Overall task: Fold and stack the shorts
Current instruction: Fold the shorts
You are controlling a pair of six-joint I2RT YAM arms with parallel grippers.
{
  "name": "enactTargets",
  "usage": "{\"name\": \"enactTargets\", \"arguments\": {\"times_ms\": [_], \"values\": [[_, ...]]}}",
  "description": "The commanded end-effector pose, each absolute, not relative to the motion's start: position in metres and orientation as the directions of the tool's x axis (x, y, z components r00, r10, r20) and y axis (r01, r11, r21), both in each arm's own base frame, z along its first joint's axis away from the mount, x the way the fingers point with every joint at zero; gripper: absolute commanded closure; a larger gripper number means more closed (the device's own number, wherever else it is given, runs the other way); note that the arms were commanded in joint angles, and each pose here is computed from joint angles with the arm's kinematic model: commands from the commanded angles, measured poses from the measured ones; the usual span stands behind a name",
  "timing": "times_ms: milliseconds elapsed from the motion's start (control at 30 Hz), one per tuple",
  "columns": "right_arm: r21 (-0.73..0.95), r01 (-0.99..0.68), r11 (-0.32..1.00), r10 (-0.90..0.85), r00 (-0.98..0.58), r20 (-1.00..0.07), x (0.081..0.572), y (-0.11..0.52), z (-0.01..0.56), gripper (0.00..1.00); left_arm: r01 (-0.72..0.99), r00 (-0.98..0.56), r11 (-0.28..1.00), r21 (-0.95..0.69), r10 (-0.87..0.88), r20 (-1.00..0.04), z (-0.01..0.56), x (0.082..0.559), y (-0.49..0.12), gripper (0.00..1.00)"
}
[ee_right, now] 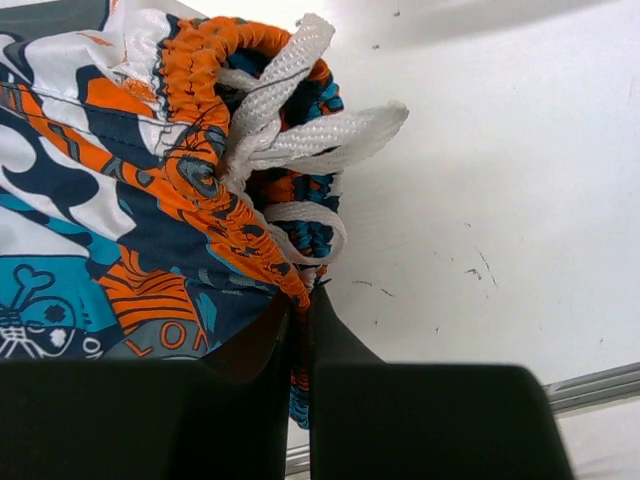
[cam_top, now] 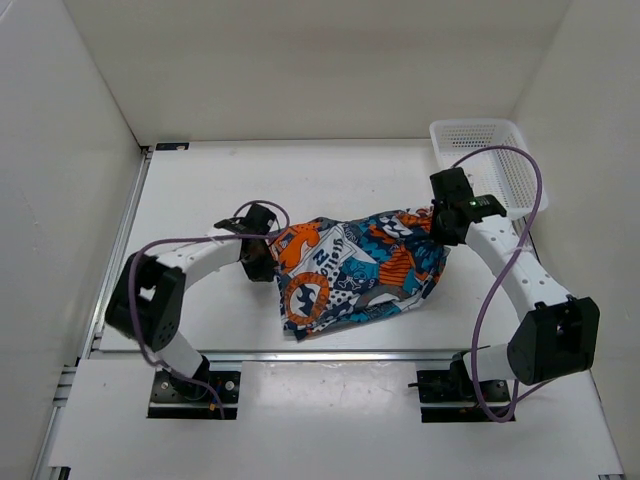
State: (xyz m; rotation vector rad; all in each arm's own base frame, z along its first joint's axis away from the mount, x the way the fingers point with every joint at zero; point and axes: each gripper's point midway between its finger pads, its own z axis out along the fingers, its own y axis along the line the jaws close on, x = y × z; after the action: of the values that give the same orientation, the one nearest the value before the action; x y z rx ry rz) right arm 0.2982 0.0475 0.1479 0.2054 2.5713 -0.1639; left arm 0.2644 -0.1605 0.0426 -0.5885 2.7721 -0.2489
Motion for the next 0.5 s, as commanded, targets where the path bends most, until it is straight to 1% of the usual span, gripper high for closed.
{"name": "enactTargets", "arguments": {"times_ms": [0, 67, 100, 133, 267, 300, 333, 367, 467], "values": [[-0.061, 0.147, 0.987, 0.084, -0.806, -0.587, 0.311, 0.055, 0.172, 1.0, -0.386, -0.871, 0.911, -0.147, -0.412, -0.267, 0.027, 0.282, -0.148, 0.9], [-0.061, 0.129, 0.99, 0.067, -0.8, -0.596, 0.315, 0.059, 0.18, 1.0, -0.384, -0.873, 0.913, -0.141, -0.408, -0.267, 0.025, 0.294, -0.15, 0.9], [-0.067, 0.105, 0.992, 0.046, -0.808, -0.587, 0.314, 0.066, 0.179, 1.0, -0.375, -0.885, 0.918, -0.127, -0.396, -0.246, 0.017, 0.294, -0.151, 0.9], [-0.058, 0.094, 0.994, 0.041, -0.797, -0.603, 0.317, 0.072, 0.186, 1.0, -0.376, -0.885, 0.918, -0.126, -0.396, -0.245, 0.016, 0.297, -0.153, 0.9], [-0.07, 0.016, 0.997, -0.029, -0.803, -0.595, 0.314, 0.098, 0.191, 1.0, -0.355, -0.893, 0.925, -0.134, -0.378, -0.243, 0.016, 0.304, -0.161, 0.9], [-0.076, -0.032, 0.997, -0.07, -0.807, -0.586, 0.31, 0.113, 0.19, 1.0, -0.355, -0.893, 0.925, -0.134, -0.378, -0.243, 0.016, 0.304, -0.161, 0.9], [-0.071, -0.038, 0.997, -0.073, -0.8, -0.596, 0.309, 0.12, 0.194, 1.0, -0.353, -0.895, 0.925, -0.141, -0.378, -0.236, 0.016, 0.303, -0.163, 0.9], [-0.072, -0.057, 0.996, -0.088, -0.807, -0.584, 0.308, 0.13, 0.192, 1.0, -0.353, -0.895, 0.925, -0.141, -0.378, -0.236, 0.016, 0.303, -0.163, 0.9], [-0.074, -0.156, 0.985, -0.171, -0.806, -0.566, 0.293, 0.173, 0.19, 1.0, -0.345, -0.899, 0.928, -0.139, -0.369, -0.237, 0.016, 0.303, -0.163, 0.9]]}}
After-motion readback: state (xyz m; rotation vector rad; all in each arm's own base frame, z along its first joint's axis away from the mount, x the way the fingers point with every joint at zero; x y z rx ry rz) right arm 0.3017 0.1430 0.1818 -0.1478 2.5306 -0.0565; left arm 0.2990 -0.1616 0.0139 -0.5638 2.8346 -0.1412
